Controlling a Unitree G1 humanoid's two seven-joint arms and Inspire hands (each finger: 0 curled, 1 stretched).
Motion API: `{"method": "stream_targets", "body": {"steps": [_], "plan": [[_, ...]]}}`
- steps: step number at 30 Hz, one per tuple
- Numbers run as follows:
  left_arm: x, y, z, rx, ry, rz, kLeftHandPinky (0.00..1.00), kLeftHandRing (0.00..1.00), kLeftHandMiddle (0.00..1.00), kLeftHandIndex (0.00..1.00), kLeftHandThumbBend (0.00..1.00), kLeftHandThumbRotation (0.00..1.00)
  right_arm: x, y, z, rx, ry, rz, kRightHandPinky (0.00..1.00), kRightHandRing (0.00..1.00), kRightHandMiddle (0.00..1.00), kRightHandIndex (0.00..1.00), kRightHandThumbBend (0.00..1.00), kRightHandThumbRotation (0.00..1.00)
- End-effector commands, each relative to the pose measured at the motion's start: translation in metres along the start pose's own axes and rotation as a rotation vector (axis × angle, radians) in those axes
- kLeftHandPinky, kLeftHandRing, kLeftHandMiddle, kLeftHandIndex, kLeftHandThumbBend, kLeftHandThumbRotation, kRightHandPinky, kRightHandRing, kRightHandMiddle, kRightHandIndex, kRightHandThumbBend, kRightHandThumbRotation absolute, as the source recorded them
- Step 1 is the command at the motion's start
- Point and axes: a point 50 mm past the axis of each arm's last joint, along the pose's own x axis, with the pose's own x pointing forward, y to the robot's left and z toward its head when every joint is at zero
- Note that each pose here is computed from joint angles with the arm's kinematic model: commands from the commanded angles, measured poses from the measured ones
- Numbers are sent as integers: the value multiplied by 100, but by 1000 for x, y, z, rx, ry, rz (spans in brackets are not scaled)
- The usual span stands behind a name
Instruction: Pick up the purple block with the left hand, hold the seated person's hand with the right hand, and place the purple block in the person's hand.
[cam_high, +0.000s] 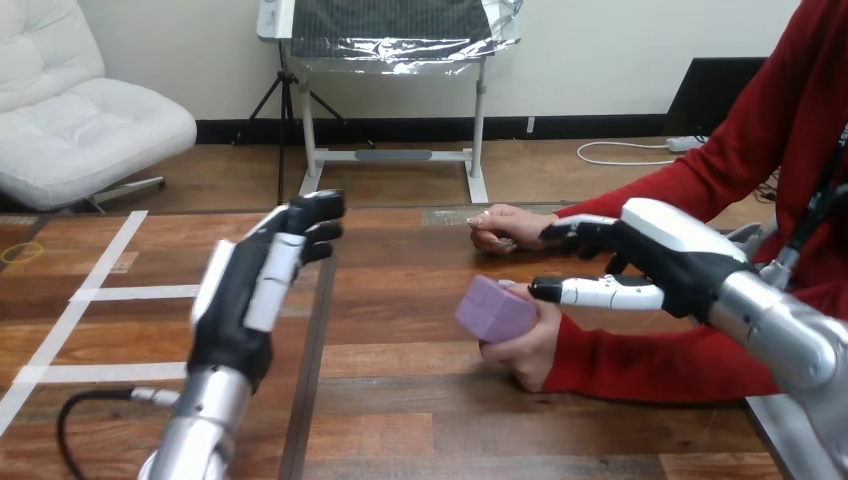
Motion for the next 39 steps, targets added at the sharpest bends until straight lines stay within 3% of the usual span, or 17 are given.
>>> {"method": "stream_targets", "body": {"steps": [1,6,10,28,39], "plan": [[2,2,26,-28,-108,26,78,78,80,75,57,100,-7,-19,19,61,-86,-198,65,79,83,87,100,100],[-4,2,31,-30,-117,28,76,78,80,76,58,100,-15,-13,24,172,-134,-261,64,79,83,87,99,100],[-9,3,36,-25,-123,24,75,78,80,76,59,100,-22,-5,29,271,-210,-304,66,79,84,87,96,100],[-21,3,51,-23,-166,-16,73,80,79,76,59,100,-43,43,43,681,-395,-399,75,80,82,84,81,100],[-21,1,53,-33,-197,-4,63,76,75,72,58,100,-55,59,57,821,-448,-432,73,78,80,82,88,100]]}}
